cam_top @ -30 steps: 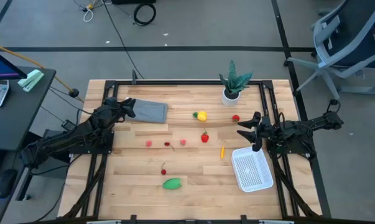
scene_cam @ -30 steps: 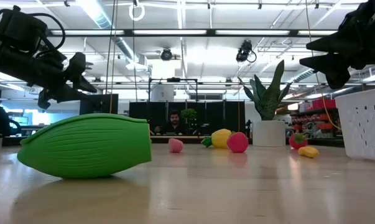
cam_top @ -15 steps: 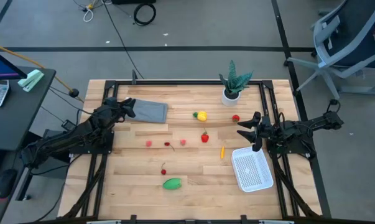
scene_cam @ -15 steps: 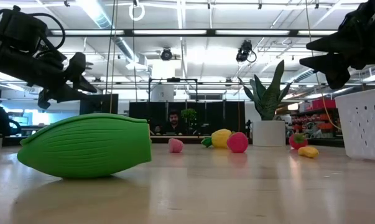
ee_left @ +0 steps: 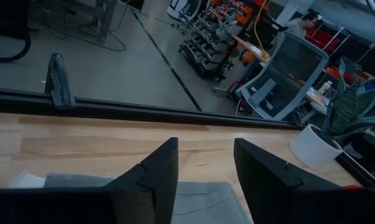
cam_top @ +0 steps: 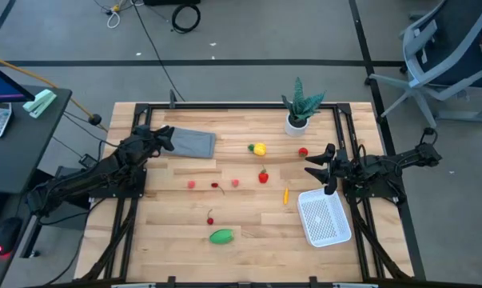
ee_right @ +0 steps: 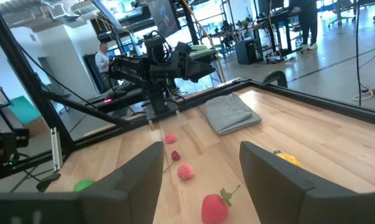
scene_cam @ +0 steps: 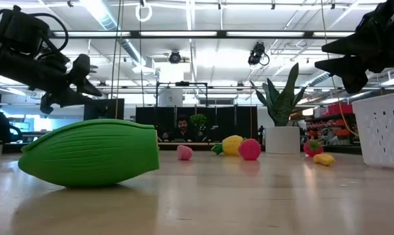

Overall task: Pick and placing Produce into tupperware
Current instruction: Put the pineapple into the white bin

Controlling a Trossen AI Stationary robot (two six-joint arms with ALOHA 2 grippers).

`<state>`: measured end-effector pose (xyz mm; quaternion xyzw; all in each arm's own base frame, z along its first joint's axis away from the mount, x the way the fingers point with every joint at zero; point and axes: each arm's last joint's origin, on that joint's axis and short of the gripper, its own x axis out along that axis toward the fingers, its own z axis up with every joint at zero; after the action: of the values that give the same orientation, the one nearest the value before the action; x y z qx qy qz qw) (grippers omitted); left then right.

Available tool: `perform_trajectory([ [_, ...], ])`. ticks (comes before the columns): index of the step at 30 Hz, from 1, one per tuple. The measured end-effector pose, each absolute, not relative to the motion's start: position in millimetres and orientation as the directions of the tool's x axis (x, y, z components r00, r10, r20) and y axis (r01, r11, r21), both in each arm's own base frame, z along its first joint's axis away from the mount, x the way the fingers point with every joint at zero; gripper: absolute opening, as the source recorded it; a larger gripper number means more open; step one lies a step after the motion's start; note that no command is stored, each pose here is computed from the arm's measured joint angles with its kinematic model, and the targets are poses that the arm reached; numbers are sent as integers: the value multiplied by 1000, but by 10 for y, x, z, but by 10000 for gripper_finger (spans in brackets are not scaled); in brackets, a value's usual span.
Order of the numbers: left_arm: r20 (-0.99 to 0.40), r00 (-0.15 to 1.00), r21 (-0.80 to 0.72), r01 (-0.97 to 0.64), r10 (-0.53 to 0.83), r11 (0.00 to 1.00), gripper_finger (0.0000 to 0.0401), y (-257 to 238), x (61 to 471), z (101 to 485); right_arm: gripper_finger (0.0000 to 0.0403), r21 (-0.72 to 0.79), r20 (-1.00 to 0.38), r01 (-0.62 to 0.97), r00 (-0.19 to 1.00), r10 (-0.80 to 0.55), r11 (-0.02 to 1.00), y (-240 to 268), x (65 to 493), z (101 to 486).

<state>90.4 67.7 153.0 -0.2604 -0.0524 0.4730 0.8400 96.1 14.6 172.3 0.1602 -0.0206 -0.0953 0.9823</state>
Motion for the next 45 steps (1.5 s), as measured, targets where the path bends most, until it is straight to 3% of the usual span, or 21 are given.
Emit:
perform_trajectory([
  [4,-159,547,-569,-731,822,376,162,677,904,1529,220,308,9,183,981,-195,934,146,961,1723],
  [10,-152,548,-699,-648,822,303,162,678,905,1537,220,171,10,190,981,-194,967,146,961,1723],
  [15,-150,551,-709,-639,821,299,162,677,906,1538,220,250,37,199,976,-214,948,139,960,1752],
  [19,-150,583,-791,-555,798,257,162,664,919,1540,220,421,246,225,904,-350,879,85,911,1988],
  [22,-135,617,-860,-461,775,217,162,653,934,1557,220,563,468,89,785,-406,822,33,785,2252],
  [26,-36,703,-883,-356,710,307,162,637,965,1659,220,354,602,18,761,-243,935,50,668,2664],
  [29,133,729,-883,-221,672,415,162,623,967,1826,220,275,534,65,819,-209,959,59,682,3062],
  [34,400,664,-777,-120,632,618,162,586,904,2136,220,193,317,221,908,-274,956,110,965,3795],
  [40,453,642,-714,-155,619,683,162,572,878,2436,220,6,110,285,953,-284,959,258,1542,4515],
  [45,471,634,-688,-172,614,706,162,559,856,2602,220,69,142,274,949,-281,959,379,1987,5054],
])
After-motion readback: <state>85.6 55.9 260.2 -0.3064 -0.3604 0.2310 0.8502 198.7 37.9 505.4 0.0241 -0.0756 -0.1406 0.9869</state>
